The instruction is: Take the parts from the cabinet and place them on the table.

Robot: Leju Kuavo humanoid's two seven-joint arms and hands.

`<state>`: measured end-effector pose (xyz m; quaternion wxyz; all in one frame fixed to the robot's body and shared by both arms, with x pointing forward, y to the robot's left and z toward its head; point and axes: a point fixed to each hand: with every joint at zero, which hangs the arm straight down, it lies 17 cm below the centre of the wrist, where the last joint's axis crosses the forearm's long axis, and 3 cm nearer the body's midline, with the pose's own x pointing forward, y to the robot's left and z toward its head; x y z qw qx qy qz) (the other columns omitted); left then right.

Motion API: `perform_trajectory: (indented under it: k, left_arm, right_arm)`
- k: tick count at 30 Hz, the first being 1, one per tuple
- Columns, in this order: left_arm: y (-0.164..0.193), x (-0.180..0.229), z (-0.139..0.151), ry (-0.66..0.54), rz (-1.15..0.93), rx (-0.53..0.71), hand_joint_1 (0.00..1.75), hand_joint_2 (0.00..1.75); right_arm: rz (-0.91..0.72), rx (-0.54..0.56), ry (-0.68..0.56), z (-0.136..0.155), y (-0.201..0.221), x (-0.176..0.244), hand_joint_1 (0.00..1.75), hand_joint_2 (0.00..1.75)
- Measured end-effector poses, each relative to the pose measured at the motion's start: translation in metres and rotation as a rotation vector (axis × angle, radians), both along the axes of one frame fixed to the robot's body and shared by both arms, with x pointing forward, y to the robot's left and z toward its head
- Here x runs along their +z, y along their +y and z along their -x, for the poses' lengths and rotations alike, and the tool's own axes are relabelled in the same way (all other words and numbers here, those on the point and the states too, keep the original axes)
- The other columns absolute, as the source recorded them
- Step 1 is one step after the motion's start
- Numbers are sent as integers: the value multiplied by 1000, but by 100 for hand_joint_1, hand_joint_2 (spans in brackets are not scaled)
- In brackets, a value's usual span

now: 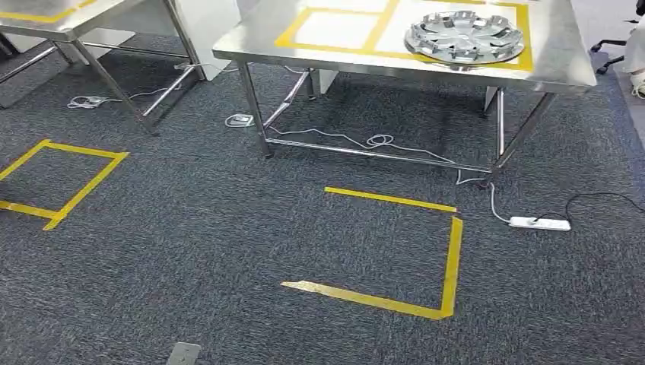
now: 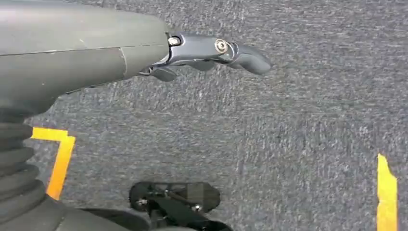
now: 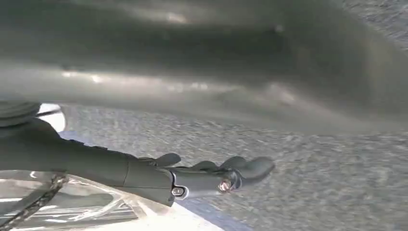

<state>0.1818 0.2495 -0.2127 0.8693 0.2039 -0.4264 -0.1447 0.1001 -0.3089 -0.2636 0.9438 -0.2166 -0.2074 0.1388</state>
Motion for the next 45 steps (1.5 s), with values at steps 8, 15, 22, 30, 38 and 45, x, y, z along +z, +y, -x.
perform_trajectory:
  k: [8,15,22,30,38,45]
  left_arm:
    - [-5,0,0,0,7,-5,0,0]
    - [-6,1,-2,-4,9,-6,0,0]
    - [-9,0,2,2,14,-8,0,0]
    - [-8,-1,3,5,13,-6,0,0]
    - [-8,0,3,4,13,-6,0,0]
    - [-6,0,-2,-1,20,-5,0,0]
  right_arm:
    - [4,1,0,-1,-3,0,0,0]
    - [7,0,4,0,-3,0,0,0]
    - [14,0,10,1,-7,0,0,0]
    - [16,1,15,2,-7,-1,0,0]
    - [20,3,17,3,-7,-1,0,0]
    - [24,11,3,-8,-7,1,0,0]
